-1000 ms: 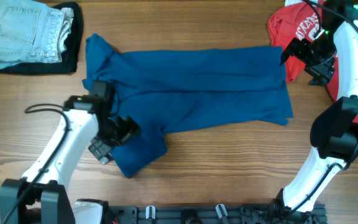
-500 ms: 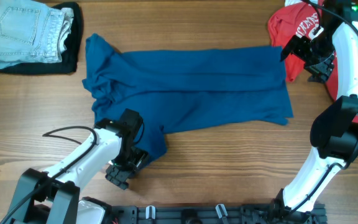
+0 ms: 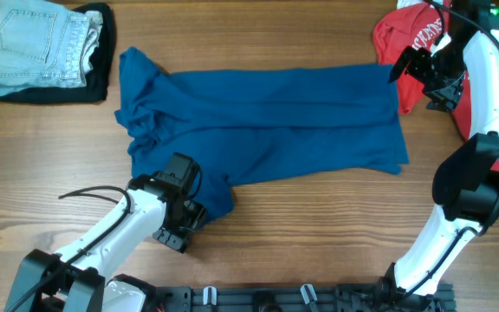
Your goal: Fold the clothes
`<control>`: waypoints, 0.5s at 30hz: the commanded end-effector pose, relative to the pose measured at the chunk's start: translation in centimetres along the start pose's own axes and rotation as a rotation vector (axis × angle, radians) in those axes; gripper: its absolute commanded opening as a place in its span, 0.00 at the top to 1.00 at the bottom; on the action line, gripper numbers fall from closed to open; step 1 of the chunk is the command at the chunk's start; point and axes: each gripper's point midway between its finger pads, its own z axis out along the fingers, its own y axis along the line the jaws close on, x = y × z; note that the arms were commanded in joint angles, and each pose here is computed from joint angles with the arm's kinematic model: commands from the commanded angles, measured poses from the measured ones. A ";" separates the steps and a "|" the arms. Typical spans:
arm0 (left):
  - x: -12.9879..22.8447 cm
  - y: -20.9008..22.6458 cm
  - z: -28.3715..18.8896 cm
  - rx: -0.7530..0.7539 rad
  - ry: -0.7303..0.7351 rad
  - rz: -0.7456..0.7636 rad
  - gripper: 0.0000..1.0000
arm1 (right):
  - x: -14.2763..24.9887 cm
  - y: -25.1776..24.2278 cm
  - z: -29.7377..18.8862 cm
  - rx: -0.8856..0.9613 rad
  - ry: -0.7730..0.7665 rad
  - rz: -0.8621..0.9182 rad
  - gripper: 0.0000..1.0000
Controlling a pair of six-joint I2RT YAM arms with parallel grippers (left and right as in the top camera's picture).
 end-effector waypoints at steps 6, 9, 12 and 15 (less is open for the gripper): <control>-1.1 1.1 -0.5 -0.020 -0.070 0.069 0.23 | 0.3 0.8 -0.5 -0.035 -0.006 -0.052 0.00; -1.6 1.2 -2.5 0.048 -0.131 0.072 0.22 | 0.3 0.8 -0.5 -0.036 -0.007 -0.053 0.00; -2.8 1.5 -4.5 0.112 -0.230 0.075 0.21 | 0.1 0.9 -0.5 -0.038 -0.012 -0.054 0.00; -2.9 1.4 -5.2 0.147 -0.249 0.076 0.20 | 0.1 0.9 -0.5 -0.038 -0.013 -0.054 0.00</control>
